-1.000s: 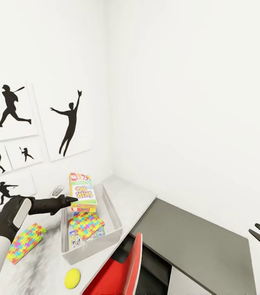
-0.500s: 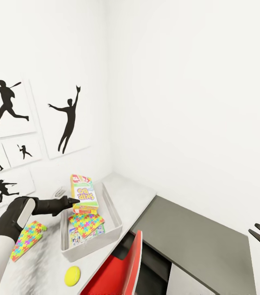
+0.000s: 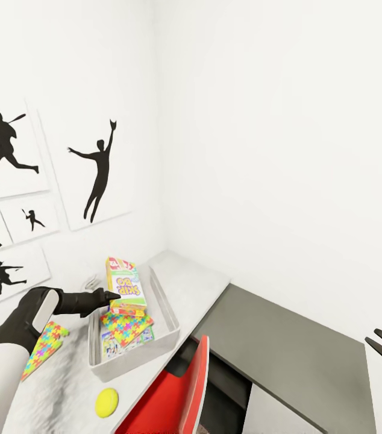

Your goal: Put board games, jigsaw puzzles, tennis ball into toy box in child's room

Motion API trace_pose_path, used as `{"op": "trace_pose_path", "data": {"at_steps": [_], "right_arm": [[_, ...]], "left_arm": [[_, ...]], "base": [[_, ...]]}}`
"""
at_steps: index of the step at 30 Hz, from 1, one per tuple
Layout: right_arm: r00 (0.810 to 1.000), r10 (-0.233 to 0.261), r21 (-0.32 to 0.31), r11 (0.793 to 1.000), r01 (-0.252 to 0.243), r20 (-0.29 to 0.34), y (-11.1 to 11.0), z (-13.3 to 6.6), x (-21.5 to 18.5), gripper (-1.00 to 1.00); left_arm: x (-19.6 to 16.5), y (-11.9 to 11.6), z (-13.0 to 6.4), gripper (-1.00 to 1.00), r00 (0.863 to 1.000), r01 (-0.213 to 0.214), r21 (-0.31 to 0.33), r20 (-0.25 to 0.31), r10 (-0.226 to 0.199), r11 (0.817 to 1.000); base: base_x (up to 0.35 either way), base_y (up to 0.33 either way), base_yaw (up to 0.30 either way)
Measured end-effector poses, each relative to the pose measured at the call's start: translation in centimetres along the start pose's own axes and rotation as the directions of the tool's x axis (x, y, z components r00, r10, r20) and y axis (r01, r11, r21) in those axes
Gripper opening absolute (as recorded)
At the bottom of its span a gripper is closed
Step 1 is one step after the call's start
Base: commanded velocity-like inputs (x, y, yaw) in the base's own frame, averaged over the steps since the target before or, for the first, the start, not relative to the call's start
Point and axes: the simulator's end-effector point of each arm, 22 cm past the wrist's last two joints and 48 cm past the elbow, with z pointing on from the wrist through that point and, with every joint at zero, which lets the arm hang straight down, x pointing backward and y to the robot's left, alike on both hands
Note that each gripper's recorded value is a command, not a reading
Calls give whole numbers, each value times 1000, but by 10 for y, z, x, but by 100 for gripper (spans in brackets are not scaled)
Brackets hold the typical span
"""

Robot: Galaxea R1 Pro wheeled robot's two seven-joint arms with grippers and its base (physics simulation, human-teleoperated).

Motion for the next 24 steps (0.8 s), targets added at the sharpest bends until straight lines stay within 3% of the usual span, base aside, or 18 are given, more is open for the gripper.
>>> {"op": "trace_pose_path", "data": {"at_steps": [24], "right_arm": [[1000,20,29,999,-20,-17,-14,4,5,100]], "left_arm": [[9,20,15,-100,999,18,-38,-26,-19,999]], "base": [[0,0,0]]}}
